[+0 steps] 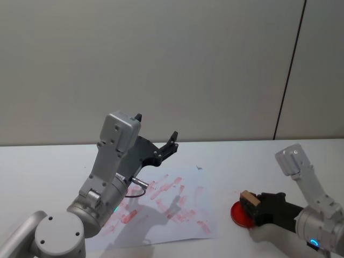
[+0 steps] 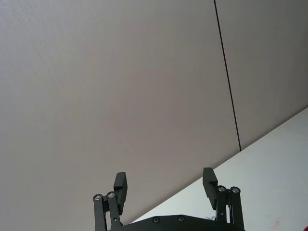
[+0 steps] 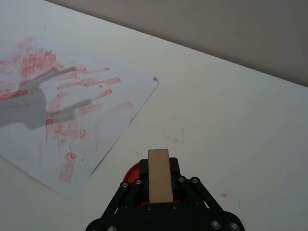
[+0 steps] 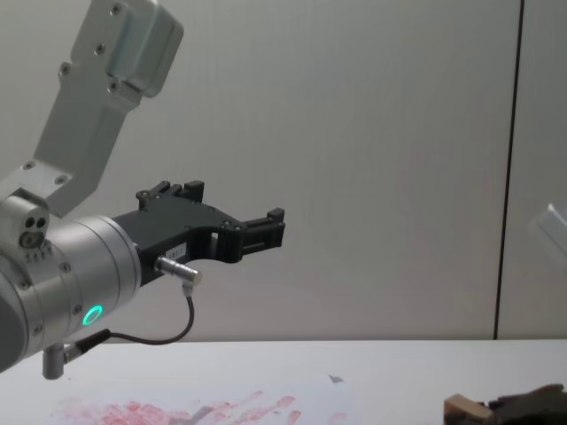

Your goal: Use the one hand to pick up the stamp and affix it onto the A4 paper.

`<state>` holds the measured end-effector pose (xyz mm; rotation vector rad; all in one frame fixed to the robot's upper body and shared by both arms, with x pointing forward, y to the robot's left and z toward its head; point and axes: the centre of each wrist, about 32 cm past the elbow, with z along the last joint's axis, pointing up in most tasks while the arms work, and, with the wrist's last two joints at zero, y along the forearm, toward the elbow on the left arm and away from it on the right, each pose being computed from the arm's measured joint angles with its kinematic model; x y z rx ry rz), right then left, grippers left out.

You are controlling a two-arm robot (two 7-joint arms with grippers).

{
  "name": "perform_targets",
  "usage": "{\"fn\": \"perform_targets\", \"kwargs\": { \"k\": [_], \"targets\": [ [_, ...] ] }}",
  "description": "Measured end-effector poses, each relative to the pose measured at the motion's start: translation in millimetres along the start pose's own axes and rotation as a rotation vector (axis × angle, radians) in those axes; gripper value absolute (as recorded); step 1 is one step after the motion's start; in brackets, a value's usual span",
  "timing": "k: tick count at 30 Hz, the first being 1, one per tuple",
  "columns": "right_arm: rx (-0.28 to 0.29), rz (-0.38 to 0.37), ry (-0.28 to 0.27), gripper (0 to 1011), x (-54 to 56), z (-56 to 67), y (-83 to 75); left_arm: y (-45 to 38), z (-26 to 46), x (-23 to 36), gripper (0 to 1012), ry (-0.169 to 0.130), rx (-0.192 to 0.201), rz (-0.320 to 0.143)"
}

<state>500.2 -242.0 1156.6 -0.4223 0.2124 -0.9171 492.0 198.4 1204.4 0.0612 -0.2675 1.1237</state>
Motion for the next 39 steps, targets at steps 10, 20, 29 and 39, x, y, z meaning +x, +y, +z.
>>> {"fn": "perform_targets", "kwargs": {
  "k": [10,20,29,39],
  "targets": [
    [-0.011,0.001,-0.006,221,-0.1,-4.9,0.4,0.0,0.0,0.0,1002,0.000,0.000,0.000],
    [-0.013,0.003,-0.010,481,-0.2,-6.8,1.7,0.0,0.0,0.0,1001,0.000,0.000,0.000],
    [-0.013,0.004,-0.011,740,-0.4,-7.5,2.3,0.0,0.0,0.0,1001,0.000,0.000,0.000],
    [-0.014,0.005,-0.013,1001,-0.4,-7.8,2.7,0.0,0.0,0.0,1001,0.000,0.000,0.000]
  ]
}}
